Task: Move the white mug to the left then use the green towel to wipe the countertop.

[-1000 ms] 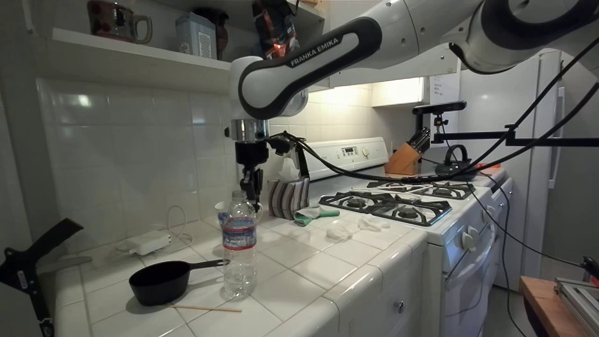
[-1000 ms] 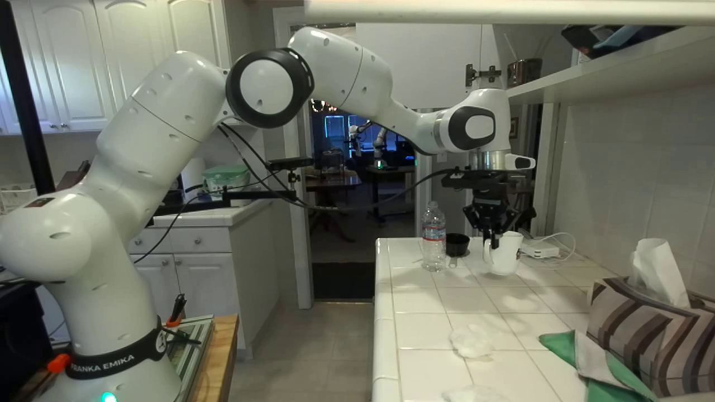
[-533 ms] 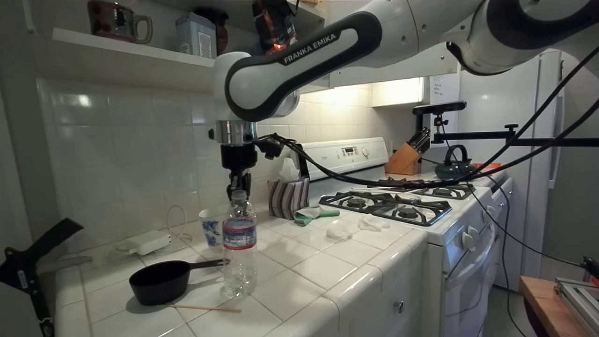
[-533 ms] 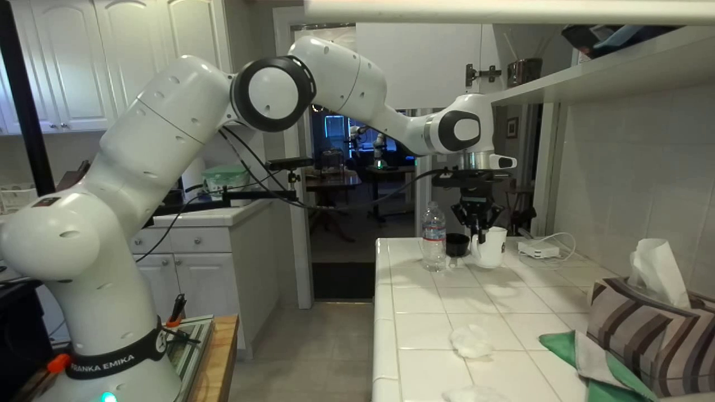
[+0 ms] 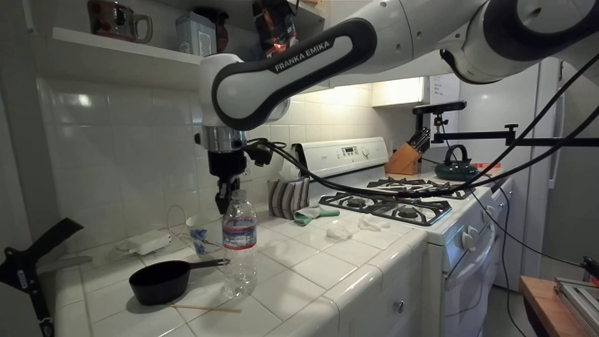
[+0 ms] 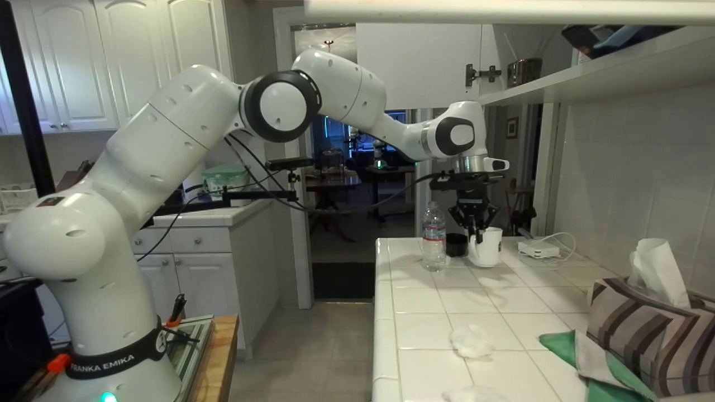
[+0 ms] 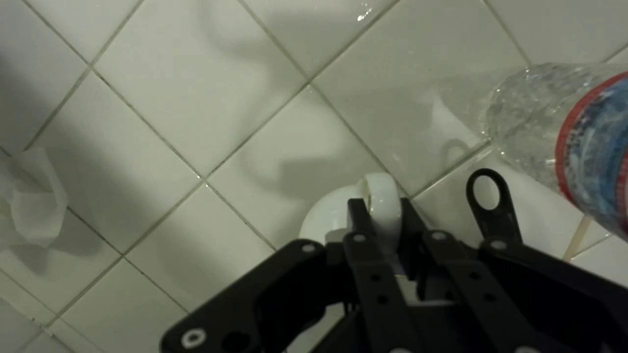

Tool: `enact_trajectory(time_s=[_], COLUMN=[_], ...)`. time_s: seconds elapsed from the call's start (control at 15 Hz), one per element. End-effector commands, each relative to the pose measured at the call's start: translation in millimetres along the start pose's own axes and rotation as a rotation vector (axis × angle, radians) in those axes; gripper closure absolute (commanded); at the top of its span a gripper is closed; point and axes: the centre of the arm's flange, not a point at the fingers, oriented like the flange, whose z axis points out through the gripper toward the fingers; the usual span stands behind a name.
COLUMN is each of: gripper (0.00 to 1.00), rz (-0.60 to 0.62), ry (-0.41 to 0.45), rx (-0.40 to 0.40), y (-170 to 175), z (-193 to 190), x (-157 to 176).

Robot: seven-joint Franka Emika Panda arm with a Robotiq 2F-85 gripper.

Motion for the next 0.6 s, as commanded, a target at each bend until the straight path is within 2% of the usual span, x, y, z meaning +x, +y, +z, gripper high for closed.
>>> enact_trajectory(time_s=[0.0,0.53], gripper=[0.96,0.96], rz=[0.006,0.017], ry=[0.034,0.09], rx=[-0.038,-0.005], y=[6,9], z=[-1,12], x=[20,28])
